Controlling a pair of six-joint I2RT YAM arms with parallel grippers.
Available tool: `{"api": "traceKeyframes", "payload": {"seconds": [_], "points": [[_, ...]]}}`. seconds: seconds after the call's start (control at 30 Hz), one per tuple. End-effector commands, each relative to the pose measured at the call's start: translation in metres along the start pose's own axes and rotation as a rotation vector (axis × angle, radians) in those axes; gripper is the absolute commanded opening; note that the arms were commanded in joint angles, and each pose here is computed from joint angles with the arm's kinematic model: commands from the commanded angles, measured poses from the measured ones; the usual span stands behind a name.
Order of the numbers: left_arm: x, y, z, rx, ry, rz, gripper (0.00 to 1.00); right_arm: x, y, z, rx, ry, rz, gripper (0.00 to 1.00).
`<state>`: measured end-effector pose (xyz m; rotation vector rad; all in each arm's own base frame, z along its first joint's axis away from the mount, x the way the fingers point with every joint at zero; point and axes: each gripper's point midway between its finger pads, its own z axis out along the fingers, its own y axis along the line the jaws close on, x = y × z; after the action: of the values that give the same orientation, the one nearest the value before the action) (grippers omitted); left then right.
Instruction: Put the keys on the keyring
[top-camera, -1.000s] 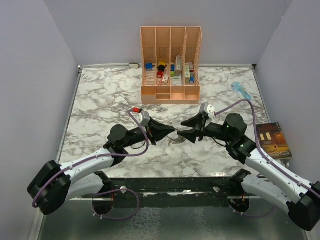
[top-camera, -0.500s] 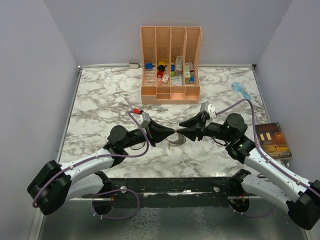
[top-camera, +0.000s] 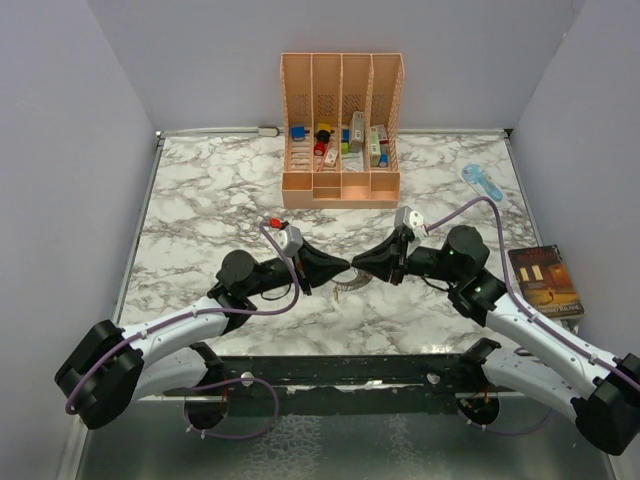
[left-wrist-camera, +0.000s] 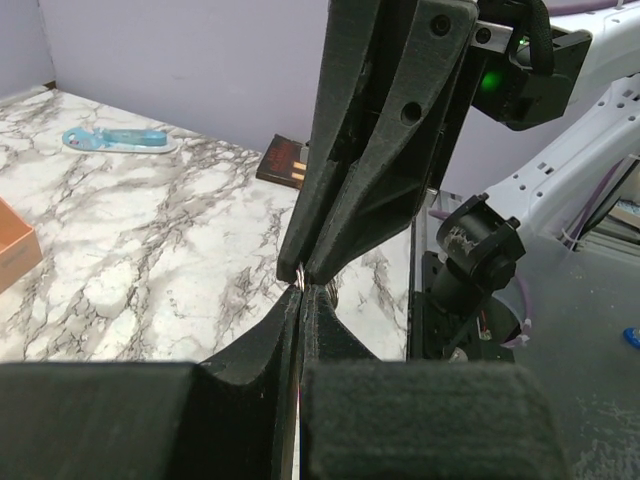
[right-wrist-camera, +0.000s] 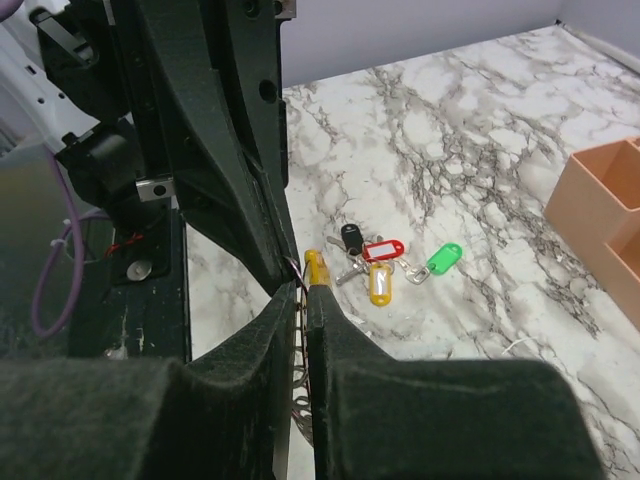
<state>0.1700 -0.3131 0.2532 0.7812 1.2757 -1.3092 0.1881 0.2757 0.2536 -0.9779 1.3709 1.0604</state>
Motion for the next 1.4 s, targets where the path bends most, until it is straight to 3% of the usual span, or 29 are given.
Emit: {"api": "traceKeyframes", "payload": {"seconds": [0.0,0.23,0.53,1.37], "points": [[-0.012,-0.013,0.005,0.068,-0.014,0.031,0.00,-0.004,0.002,0.002,-0.017,-0.002,-0.009,0.07],[-0.006,-0.014,0.005,0.085,0.025,0.045,0.00,-0.008,-0.001,-0.001,0.009,0.003,-0.023,0.01],[0.007,-0.014,0.008,0.139,0.155,0.114,0.13,-0.007,-0.004,-0.004,0.026,0.042,-0.046,0.01],[0.011,0.023,0.011,0.149,0.406,0.246,0.09,-0.009,-0.005,-0.008,0.020,0.182,-0.068,0.01]]}}
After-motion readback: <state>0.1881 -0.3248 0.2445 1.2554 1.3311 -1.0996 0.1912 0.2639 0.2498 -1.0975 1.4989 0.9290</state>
